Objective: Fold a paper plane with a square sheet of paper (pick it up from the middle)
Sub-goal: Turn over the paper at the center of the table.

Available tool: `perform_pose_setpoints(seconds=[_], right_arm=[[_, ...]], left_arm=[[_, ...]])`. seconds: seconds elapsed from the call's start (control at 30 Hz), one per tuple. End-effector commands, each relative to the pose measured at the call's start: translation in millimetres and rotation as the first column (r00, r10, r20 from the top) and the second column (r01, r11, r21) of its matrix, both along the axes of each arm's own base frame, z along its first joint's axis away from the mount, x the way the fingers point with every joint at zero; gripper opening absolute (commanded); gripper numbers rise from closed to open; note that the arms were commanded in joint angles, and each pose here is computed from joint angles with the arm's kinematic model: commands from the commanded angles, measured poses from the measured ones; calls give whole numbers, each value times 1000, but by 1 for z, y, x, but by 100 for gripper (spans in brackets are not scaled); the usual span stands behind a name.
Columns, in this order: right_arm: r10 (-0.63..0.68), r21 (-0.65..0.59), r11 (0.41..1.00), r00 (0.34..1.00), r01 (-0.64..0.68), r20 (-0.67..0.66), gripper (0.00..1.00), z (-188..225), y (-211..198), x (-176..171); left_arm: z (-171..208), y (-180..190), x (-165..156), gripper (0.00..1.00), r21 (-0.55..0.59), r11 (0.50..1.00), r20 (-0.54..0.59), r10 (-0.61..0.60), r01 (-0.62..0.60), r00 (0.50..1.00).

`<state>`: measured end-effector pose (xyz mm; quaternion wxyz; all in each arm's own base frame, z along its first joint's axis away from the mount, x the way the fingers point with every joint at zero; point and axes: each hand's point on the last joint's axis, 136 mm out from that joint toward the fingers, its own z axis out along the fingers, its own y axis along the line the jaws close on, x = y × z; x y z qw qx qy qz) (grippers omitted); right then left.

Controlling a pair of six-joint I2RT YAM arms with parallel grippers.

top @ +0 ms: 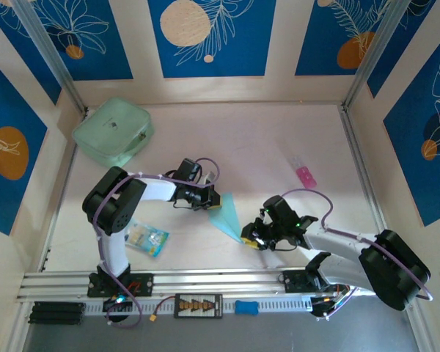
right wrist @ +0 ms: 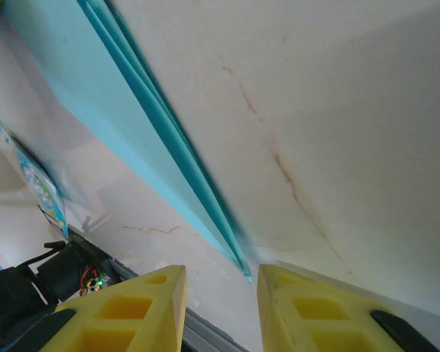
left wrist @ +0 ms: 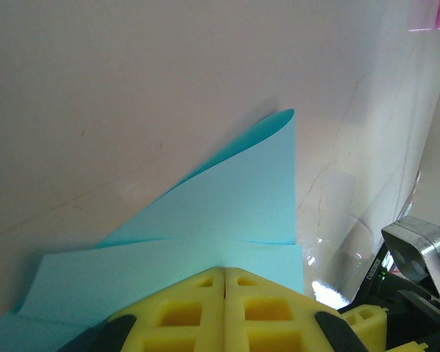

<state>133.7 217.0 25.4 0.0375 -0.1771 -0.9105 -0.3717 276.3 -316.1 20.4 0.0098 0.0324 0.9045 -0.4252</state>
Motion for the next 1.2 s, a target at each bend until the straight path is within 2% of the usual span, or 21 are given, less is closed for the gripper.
perform_pose_setpoints(seconds=[0.0,0.23,0.73,1.17], right_arm=[[36,10,999,999,-36,-25,32,1,3,-5],[43,41,998,999,-43,11,27,4,16,7],[52,46,997,997,-55,57,29,-2,28,25],[36,46,998,995,-41,92,24,5,23,33]], left_arm=[[-20,15,-4,0,62,997,-50,38,-35,998],[-19,15,-4,0,62,997,-47,38,-35,998],[-21,16,-4,0,66,997,-44,43,-40,998],[-20,15,-3,0,63,997,-43,42,-39,998]])
